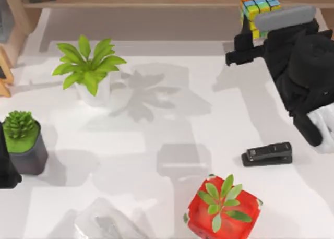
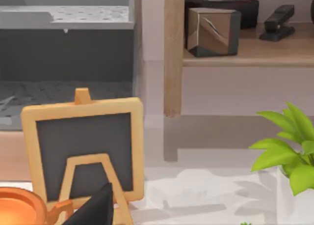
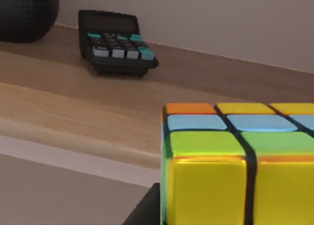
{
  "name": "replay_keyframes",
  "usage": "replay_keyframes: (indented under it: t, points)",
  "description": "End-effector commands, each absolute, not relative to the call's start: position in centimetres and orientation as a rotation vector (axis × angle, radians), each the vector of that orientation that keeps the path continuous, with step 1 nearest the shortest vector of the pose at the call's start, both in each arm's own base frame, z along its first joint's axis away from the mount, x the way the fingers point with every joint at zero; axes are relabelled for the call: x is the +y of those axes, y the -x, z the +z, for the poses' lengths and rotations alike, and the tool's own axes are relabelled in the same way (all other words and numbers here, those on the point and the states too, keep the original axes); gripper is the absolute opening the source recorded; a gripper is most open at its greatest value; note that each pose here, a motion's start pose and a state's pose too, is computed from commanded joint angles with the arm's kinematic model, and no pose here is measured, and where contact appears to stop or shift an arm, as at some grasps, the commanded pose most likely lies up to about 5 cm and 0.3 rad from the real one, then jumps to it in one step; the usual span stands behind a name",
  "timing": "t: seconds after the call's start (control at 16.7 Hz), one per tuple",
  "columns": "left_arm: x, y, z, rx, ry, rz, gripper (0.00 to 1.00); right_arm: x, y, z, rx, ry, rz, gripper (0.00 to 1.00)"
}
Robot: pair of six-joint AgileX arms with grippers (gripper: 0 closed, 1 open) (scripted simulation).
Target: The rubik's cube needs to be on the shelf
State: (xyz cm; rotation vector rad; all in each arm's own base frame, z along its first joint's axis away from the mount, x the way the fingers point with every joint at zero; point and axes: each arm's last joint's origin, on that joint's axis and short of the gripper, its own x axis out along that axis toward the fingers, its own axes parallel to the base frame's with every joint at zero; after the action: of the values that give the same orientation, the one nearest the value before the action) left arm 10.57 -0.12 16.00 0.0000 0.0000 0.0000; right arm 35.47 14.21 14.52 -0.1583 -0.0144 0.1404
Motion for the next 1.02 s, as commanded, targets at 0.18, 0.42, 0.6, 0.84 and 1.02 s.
replay_keyframes:
  t: [0.18, 0.42, 0.6, 0.84, 1.02]
  points:
    - [-0.1, -10.6, 16.0, 0.0, 0.0, 0.0, 1.0, 12.4, -35.8, 14.7, -0.13, 0.057, 0.054, 0.0]
    - [-0.1, -10.6, 16.0, 0.0, 0.0, 0.0, 1.0, 10.8, -36.1, 14.6, -0.188, 0.002, -0.01, 0.0]
    - [-0.1, -10.6, 16.0, 0.0, 0.0, 0.0, 1.0, 10.8, -36.1, 14.6, -0.188, 0.002, -0.01, 0.0]
    - [-0.1, -10.6, 16.0, 0.0, 0.0, 0.0, 1.0, 11.0, -36.5, 14.9, -0.196, -0.001, -0.004, 0.0]
    - [-0.1, -10.6, 16.0, 0.0, 0.0, 0.0, 1.0, 11.2, -38.4, 15.4, -0.21, -0.005, -0.005, 0.0]
